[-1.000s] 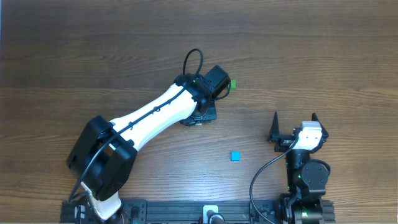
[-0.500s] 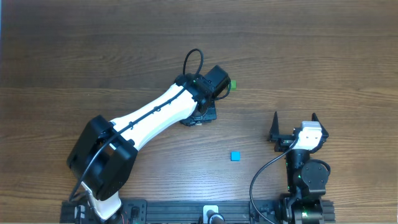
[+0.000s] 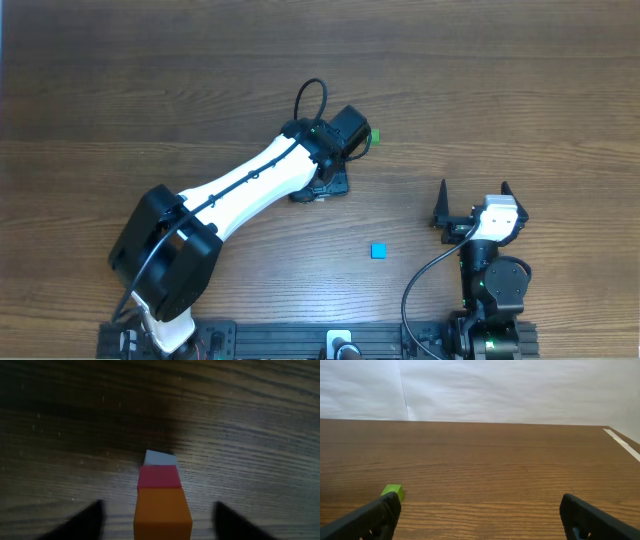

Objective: Stack Cubes

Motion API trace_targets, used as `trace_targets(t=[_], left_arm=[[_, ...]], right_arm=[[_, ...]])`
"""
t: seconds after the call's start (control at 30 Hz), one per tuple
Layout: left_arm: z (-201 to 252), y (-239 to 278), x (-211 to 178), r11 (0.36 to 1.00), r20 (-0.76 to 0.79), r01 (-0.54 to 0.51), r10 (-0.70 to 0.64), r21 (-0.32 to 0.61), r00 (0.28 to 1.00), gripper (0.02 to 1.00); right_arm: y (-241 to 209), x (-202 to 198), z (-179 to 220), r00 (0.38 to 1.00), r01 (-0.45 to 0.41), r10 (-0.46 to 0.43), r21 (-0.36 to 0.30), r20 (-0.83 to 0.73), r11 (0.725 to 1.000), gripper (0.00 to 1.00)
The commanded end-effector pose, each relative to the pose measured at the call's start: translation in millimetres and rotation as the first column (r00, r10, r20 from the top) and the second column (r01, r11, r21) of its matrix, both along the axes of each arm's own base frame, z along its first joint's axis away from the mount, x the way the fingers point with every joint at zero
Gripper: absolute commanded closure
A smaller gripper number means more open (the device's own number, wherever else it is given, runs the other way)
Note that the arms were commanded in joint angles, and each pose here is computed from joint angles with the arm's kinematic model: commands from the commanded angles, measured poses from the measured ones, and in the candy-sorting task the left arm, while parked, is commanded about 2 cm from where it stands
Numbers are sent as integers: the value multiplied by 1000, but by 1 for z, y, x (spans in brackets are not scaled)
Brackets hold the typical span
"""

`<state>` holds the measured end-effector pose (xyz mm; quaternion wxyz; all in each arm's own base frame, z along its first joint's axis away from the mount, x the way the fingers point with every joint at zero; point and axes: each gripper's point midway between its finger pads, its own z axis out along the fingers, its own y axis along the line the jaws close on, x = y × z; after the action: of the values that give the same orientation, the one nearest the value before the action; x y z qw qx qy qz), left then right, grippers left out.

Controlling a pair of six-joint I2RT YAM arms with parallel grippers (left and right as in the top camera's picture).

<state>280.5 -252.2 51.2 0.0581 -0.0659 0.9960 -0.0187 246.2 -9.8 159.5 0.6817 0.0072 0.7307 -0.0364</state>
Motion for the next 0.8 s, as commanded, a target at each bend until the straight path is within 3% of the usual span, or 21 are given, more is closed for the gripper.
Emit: trace_targets(t=[0.03,0.17,0.33,0.57,0.8], left_arm=[[1,-4,8,1000,29,-9,9,-2,1000,20],[30,-4,22,999,143,-17,22,-35,989,20],[109,3,45,994,392,-10,53,-111,918,20],[246,41,55,978,712,62,100,-198,696,20],[315,122,57,974,821,-13,197,-225,535,20]], right_arm=[[0,0,-1,1000,-3,3,-3,0,1000,9],[0,0,-1,1000,-3,3,-3,-1,1000,9],[0,0,-1,1000,-3,3,-3,0,1000,7],[0,0,-1,1000,-3,3,-3,-1,1000,9],[0,0,-1,1000,-3,3,-3,-1,1000,9]])
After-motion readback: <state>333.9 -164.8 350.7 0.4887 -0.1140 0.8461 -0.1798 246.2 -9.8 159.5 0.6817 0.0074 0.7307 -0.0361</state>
